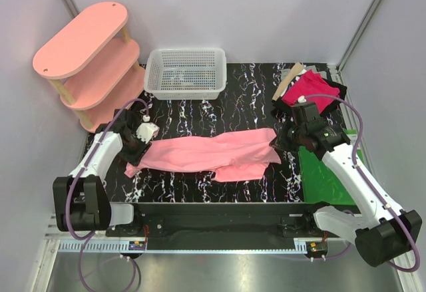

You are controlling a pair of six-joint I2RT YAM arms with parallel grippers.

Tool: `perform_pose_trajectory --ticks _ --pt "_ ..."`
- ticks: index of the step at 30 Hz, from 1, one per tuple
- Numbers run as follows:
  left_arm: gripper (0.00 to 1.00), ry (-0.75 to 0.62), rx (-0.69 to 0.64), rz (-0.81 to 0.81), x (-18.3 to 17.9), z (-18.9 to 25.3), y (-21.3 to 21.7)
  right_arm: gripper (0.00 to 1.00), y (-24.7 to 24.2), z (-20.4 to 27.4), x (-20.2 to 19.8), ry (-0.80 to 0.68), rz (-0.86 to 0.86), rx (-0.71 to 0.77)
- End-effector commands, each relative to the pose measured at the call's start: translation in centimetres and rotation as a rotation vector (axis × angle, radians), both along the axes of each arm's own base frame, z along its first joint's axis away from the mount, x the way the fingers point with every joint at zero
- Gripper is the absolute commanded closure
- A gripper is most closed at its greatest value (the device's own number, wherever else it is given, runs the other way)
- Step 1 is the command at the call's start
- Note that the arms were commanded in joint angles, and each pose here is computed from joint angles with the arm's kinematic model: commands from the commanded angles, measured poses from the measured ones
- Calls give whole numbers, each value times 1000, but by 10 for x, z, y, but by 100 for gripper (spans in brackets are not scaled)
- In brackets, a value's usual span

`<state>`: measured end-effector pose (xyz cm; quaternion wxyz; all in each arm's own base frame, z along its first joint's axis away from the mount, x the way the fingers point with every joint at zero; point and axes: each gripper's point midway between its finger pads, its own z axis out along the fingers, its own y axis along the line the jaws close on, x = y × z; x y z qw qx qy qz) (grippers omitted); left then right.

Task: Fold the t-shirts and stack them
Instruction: Fold the tshirt

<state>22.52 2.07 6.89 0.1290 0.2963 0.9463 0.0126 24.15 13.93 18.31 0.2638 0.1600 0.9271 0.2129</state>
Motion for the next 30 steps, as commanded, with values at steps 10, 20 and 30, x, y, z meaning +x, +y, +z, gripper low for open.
perform_pose_trajectory --ticks 10,20,30 --pt "100 -60 15 -1 18 16 3 100 2 5 7 -44 9 10" --pt "98 -116 48 -12 35 56 8 100 5 20 11 -79 16 27" --pt "89 -39 11 -15 27 43 2 100 3 18 10 -81 16 15"
